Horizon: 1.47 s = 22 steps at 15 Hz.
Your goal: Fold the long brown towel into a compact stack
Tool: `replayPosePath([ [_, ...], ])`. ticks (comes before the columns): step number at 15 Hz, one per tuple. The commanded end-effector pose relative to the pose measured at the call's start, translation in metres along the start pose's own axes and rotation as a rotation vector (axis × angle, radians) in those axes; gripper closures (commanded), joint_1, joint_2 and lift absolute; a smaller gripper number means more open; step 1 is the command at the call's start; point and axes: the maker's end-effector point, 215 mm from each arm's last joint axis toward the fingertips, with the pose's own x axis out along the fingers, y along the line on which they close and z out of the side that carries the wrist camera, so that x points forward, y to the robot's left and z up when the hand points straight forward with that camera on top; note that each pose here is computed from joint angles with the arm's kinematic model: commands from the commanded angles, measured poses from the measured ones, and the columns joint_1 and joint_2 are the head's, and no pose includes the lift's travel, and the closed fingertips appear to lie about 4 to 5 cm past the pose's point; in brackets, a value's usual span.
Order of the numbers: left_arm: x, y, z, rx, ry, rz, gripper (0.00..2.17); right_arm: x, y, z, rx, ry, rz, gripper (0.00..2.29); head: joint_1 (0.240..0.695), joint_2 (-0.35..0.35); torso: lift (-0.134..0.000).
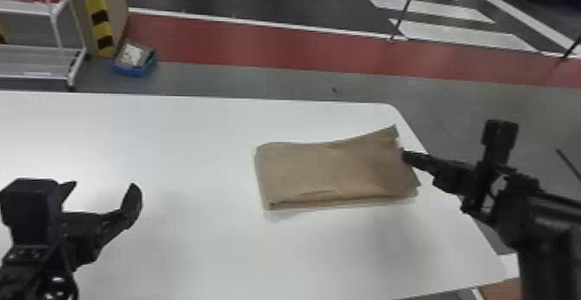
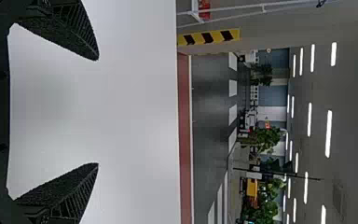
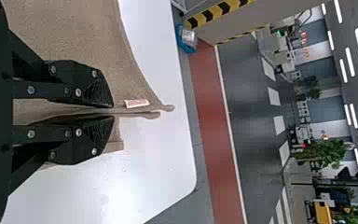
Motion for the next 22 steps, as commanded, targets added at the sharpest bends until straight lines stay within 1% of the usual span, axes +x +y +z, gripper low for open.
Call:
replayPosePath([
  [1,0.000,-0.001,0.001,0.006,-0.002,-0.002,0.07,0.002,-0.014,-0.015,0.001,0.027,-0.059,0.00,0.695,-0.276,-0.125],
  [3,0.000,-0.003,0.001,0.006,-0.002,-0.004,0.07,-0.006,-0.023,-0.011,0.009,0.007,-0.087,0.04,0.695,-0.293,-0.125],
  [4,0.001,-0.008,0.002,0.009,-0.004,-0.012,0.07,-0.012,-0.020,-0.004,0.001,-0.018,-0.088,0.04,0.695,-0.298,-0.125],
  [5,0.002,-0.017,0.005,0.011,-0.009,-0.024,0.07,-0.018,-0.018,-0.002,-0.003,-0.032,-0.082,0.04,0.695,-0.303,-0.125],
  [6,0.003,-0.032,0.007,0.011,-0.012,-0.048,0.07,-0.023,-0.013,0.000,-0.015,-0.058,-0.071,0.04,0.695,-0.306,-0.125],
  [7,0.006,-0.051,0.013,0.001,-0.029,-0.070,0.07,-0.029,-0.012,0.000,-0.031,-0.102,-0.072,0.04,0.695,-0.316,-0.125],
  [8,0.008,-0.067,0.018,-0.008,-0.055,-0.086,0.07,-0.032,-0.015,0.001,-0.032,-0.127,-0.082,0.05,0.695,-0.325,-0.125],
  [9,0.009,-0.089,0.031,-0.031,-0.110,-0.107,0.07,-0.036,-0.023,-0.011,-0.021,-0.117,-0.103,0.05,0.695,-0.334,-0.125],
  [10,0.013,-0.105,0.041,-0.078,-0.148,-0.134,0.10,-0.045,-0.037,-0.025,-0.015,-0.118,-0.149,0.09,0.695,-0.349,-0.125],
  [11,0.020,-0.124,0.043,-0.121,-0.151,-0.162,0.16,-0.057,-0.053,-0.031,-0.026,-0.142,-0.202,0.09,0.695,-0.350,-0.125],
  [12,0.024,-0.140,0.044,-0.149,-0.147,-0.189,0.21,-0.068,-0.067,-0.035,-0.010,-0.168,-0.232,0.09,0.695,-0.350,-0.125],
  [13,0.026,-0.157,0.050,-0.194,-0.158,-0.220,0.28,-0.084,-0.082,-0.042,0.029,-0.197,-0.257,0.09,0.695,-0.350,-0.125],
  [14,0.026,-0.171,0.052,-0.226,-0.156,-0.247,0.34,-0.100,-0.093,-0.045,0.038,-0.233,-0.276,0.09,0.695,-0.350,-0.125],
  [16,0.027,-0.201,0.051,-0.260,-0.133,-0.296,0.53,-0.120,-0.103,-0.054,0.043,-0.270,-0.299,0.09,0.695,-0.350,-0.125],
  [17,0.027,-0.214,0.045,-0.274,-0.114,-0.322,0.54,-0.126,-0.101,-0.059,0.039,-0.287,-0.299,0.09,0.695,-0.350,-0.125],
  [18,0.026,-0.234,0.040,-0.255,-0.099,-0.349,0.54,-0.130,-0.099,-0.064,0.044,-0.300,-0.296,0.09,0.695,-0.350,-0.125],
  [19,0.027,-0.257,0.026,-0.220,-0.071,-0.376,0.53,-0.135,-0.095,-0.068,0.053,-0.322,-0.292,0.09,0.695,-0.350,-0.125],
  [20,0.028,-0.275,0.012,-0.203,-0.045,-0.393,0.43,-0.137,-0.093,-0.070,0.057,-0.333,-0.295,0.09,0.695,-0.350,-0.125],
  [21,0.031,-0.283,0.005,-0.183,-0.032,-0.393,0.29,-0.136,-0.090,-0.074,0.060,-0.332,-0.291,0.09,0.695,-0.350,-0.125],
  [22,0.034,-0.281,-0.008,-0.149,-0.016,-0.386,0.26,-0.133,-0.087,-0.079,0.062,-0.322,-0.280,0.09,0.695,-0.350,-0.125],
])
